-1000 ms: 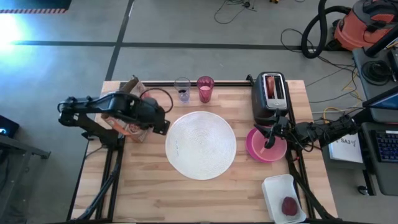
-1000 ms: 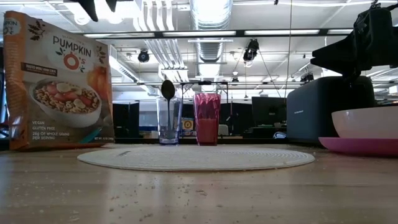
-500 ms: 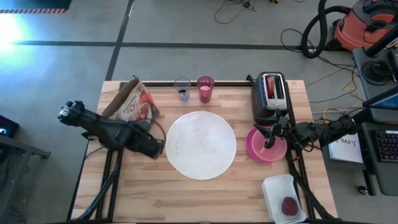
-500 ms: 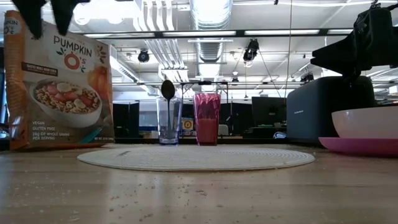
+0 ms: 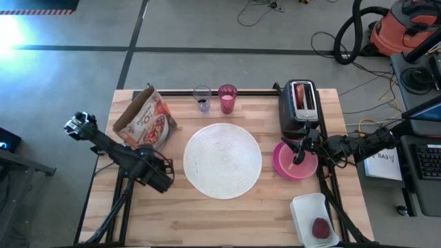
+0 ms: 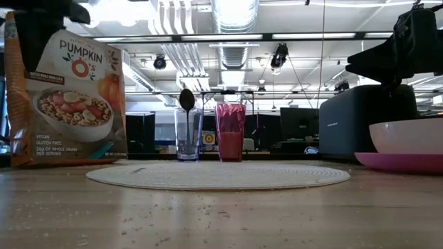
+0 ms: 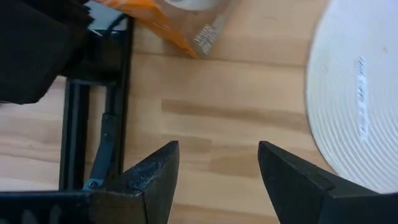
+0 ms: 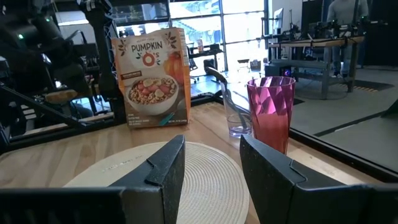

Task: Arrange a breakfast setting
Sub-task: Move the cereal box to the top left of the table

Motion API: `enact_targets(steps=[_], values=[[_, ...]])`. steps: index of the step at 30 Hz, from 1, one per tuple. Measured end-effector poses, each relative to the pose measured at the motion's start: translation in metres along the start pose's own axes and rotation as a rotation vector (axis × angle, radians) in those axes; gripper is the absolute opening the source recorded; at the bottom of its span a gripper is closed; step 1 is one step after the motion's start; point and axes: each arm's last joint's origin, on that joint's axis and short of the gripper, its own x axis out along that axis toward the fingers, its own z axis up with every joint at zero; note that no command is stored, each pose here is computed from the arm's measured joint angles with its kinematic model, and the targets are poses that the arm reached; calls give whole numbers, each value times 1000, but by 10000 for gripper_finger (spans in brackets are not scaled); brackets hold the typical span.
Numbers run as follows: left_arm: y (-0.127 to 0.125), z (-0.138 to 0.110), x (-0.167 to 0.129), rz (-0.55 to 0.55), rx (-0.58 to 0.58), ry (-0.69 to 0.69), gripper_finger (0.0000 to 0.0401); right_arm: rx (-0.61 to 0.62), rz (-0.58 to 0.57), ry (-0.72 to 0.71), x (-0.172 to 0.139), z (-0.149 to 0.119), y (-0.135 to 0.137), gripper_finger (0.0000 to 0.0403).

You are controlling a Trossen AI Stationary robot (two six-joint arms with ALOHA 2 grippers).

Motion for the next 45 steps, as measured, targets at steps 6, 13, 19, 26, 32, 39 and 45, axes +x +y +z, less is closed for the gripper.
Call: enact_targets(steps=[6, 13, 19, 26, 32, 39, 45], values=[[6, 0, 23, 72, -63, -63, 203, 0, 0, -1, 0, 0, 0, 144], [7, -4, 44, 146, -84, -137, 203, 0, 0, 0, 0, 0, 0, 144], [1, -7, 66, 174, -62, -283, 203, 0, 0, 0, 0, 0, 0, 144], [-12, -10, 86, 255, -67, -375, 203, -2, 0, 0, 0, 0, 0, 144], [-25, -10, 103, 296, -68, -451, 203, 0, 0, 0, 0, 0, 0, 144], [-38, -9, 118, 284, -80, -500, 203, -1, 0, 0, 0, 0, 0, 144], [-45, -5, 123, 230, -87, -523, 203, -1, 0, 0, 0, 0, 0, 144]])
